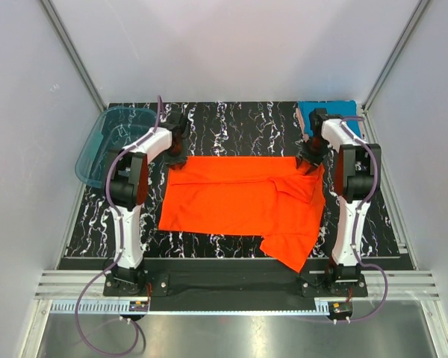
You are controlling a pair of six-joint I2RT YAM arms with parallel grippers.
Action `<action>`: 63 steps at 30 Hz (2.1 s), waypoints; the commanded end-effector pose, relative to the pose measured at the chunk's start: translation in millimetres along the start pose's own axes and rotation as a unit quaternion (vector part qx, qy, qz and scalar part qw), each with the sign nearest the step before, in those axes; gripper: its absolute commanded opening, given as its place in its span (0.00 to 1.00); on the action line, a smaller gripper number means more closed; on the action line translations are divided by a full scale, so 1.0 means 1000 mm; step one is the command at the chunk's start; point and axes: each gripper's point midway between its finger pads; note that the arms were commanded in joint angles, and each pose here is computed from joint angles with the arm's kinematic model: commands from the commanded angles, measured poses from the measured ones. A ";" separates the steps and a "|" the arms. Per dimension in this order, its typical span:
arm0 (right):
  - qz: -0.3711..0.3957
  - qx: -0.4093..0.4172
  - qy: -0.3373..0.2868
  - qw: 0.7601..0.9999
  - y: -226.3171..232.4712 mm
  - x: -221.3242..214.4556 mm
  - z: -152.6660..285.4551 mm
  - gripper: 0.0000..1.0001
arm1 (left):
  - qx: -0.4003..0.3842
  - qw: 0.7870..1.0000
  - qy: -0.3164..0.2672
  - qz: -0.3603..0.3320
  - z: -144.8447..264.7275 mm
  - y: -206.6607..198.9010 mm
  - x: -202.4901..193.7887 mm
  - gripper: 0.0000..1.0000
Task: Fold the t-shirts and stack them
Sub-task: Fold the tshirt
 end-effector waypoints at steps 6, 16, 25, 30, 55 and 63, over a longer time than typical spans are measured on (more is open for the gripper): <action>0.080 -0.006 -0.057 0.995 0.020 0.049 0.014 0.55 | -0.010 1.000 -0.019 0.001 0.017 -0.001 0.022 0.40; 0.094 0.007 -0.053 0.994 -0.039 -0.013 0.110 0.79 | -0.012 0.996 -0.071 -0.053 0.103 -0.006 -0.006 0.69; 0.034 0.077 0.095 0.992 -0.118 -0.165 0.103 0.57 | -0.090 0.993 -0.046 -0.056 0.139 -0.008 -0.093 0.60; 0.026 0.101 0.108 0.989 -0.135 -0.200 0.103 0.45 | -0.105 0.993 -0.015 -0.043 0.134 -0.002 -0.141 0.52; 0.096 0.122 0.116 0.981 -0.116 -0.224 0.087 0.48 | -0.031 0.995 0.022 0.093 0.092 0.029 -0.208 0.51; 0.098 0.125 0.118 0.980 -0.110 -0.221 0.086 0.48 | -0.015 0.993 0.038 0.108 0.079 0.037 -0.207 0.51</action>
Point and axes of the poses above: each gripper's point midway between its finger pads, its own z axis back along the fingers, its own y axis along the line the jaws close on, x = y × z, and after that the axes turned 8 degrees about -z, right-handed
